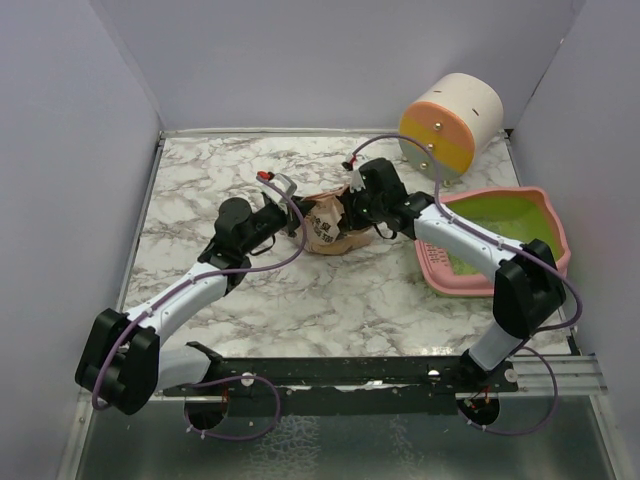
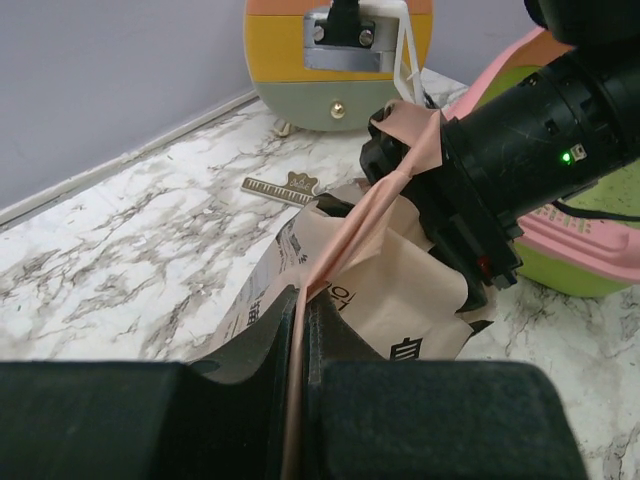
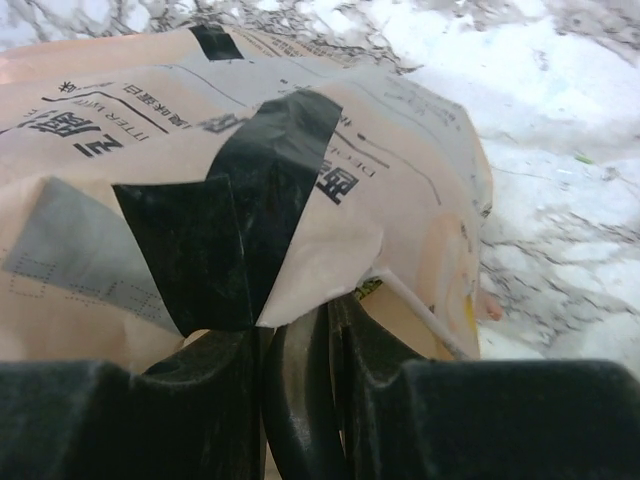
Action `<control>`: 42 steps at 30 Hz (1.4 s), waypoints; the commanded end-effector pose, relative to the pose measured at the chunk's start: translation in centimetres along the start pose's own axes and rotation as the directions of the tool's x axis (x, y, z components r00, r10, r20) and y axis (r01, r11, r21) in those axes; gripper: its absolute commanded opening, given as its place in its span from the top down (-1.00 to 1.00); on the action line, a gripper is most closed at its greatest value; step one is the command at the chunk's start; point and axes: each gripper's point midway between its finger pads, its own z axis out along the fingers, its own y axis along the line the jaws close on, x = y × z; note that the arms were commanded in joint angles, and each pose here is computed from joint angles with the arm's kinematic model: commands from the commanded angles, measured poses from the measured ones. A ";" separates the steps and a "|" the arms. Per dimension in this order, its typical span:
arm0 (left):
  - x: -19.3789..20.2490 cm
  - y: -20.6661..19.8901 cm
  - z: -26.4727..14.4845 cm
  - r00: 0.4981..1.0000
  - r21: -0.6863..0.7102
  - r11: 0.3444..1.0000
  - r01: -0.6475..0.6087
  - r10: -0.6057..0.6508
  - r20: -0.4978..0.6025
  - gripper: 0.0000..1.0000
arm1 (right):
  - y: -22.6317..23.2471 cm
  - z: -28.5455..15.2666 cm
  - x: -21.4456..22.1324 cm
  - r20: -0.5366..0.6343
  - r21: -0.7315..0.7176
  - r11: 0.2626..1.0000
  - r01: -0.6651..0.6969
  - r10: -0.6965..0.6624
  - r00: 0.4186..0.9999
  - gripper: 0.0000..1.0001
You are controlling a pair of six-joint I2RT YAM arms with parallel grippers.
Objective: Fill the litter box with clean litter
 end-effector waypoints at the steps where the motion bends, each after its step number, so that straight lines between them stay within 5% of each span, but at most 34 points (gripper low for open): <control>1: -3.4 -1.4 0.6 0.993 0.072 0.997 -0.025 0.017 0.114 1.00 | -2.2 5.7 9.4 -0.189 0.028 0.999 -0.033 0.038 0.981 0.98; 17: -2.2 0.7 0.7 0.996 0.020 1.000 -0.024 0.022 0.087 1.00 | 1.9 3.2 4.9 0.073 -0.295 0.949 -0.111 0.138 0.988 0.98; 42: -2.6 3.1 0.1 0.995 -0.039 0.999 0.022 -0.018 0.094 1.00 | 2.6 -3.5 0.8 0.200 -0.628 0.771 -0.107 0.293 0.935 0.98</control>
